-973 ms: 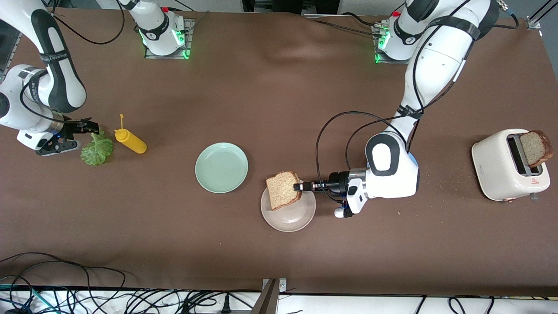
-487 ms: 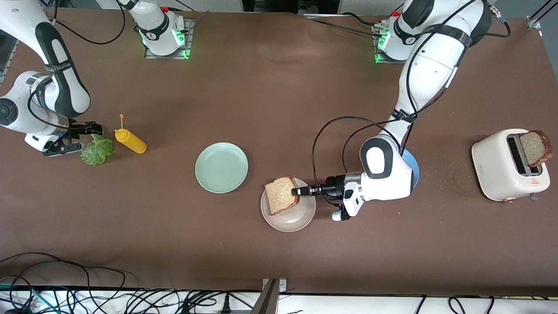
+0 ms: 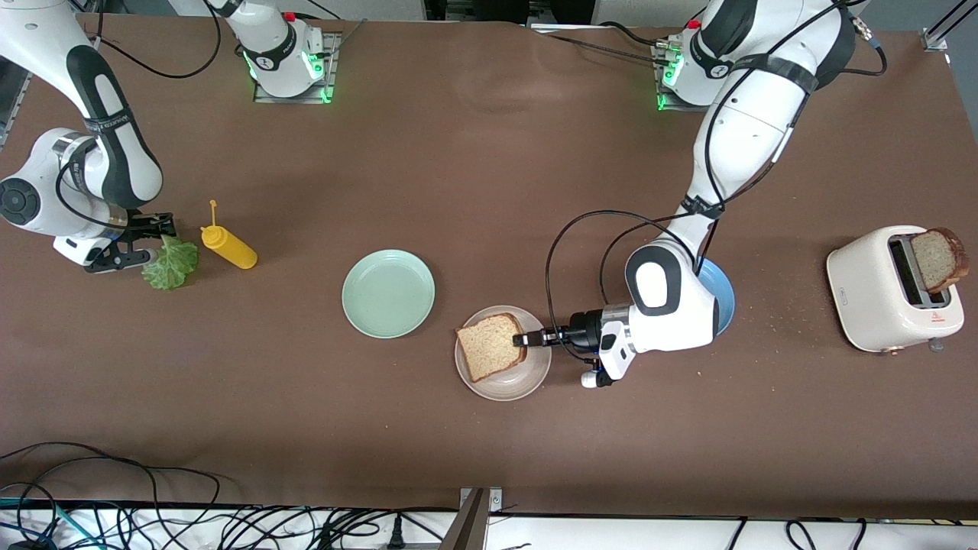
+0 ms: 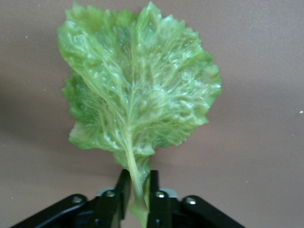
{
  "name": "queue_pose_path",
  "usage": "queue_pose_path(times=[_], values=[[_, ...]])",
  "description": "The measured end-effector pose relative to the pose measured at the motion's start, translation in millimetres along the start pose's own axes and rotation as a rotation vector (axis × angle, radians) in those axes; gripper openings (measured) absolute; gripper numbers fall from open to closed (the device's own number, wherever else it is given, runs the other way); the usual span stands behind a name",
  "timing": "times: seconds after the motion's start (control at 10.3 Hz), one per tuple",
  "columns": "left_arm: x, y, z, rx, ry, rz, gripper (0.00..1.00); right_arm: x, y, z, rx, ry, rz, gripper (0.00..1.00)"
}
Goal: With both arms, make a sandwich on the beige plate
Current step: 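Carry the lettuce toward the beige plate while the left gripper withdraws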
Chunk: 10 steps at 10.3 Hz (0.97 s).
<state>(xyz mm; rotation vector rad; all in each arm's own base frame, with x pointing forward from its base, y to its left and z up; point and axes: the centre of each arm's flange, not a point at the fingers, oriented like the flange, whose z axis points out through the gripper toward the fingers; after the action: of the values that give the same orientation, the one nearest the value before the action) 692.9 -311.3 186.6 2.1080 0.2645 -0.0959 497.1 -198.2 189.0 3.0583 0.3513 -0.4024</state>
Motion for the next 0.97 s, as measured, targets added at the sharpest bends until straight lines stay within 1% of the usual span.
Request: queue_pose_path(times=[0.1, 0.19, 0.29, 0.39, 0.49, 0.68, 0.88, 0.97], values=[[-2, 1, 4, 0.007, 0.012, 0.004, 0.08, 1, -1, -2, 0.004, -0.007, -0.002, 0.04], [-2, 1, 6, 0.012, 0.017, 0.008, 0.08, 4, 0, -9, 0.011, -0.021, -0.003, 0.04], [-1, 0, 5, 0.017, 0.021, 0.012, 0.17, 9, 4, -26, 0.022, -0.048, -0.004, 0.04], [1, -2, 2, 0.023, 0.029, 0.014, 0.3, 18, 7, -54, 0.036, -0.079, -0.006, 0.04], [5, -6, -2, 0.03, 0.037, 0.014, 0.44, 28, 5, -87, 0.046, -0.099, -0.017, 0.04], [14, -16, -14, 0.051, 0.061, 0.012, 0.71, 48, -11, -158, 0.053, -0.115, -0.056, 0.04], [19, -21, -22, 0.065, 0.076, 0.012, 0.98, 67, -45, -219, 0.056, -0.112, -0.115, 0.04], [19, -22, -23, 0.074, 0.074, 0.02, 1.0, 77, -71, -243, 0.055, -0.104, -0.129, 0.04]])
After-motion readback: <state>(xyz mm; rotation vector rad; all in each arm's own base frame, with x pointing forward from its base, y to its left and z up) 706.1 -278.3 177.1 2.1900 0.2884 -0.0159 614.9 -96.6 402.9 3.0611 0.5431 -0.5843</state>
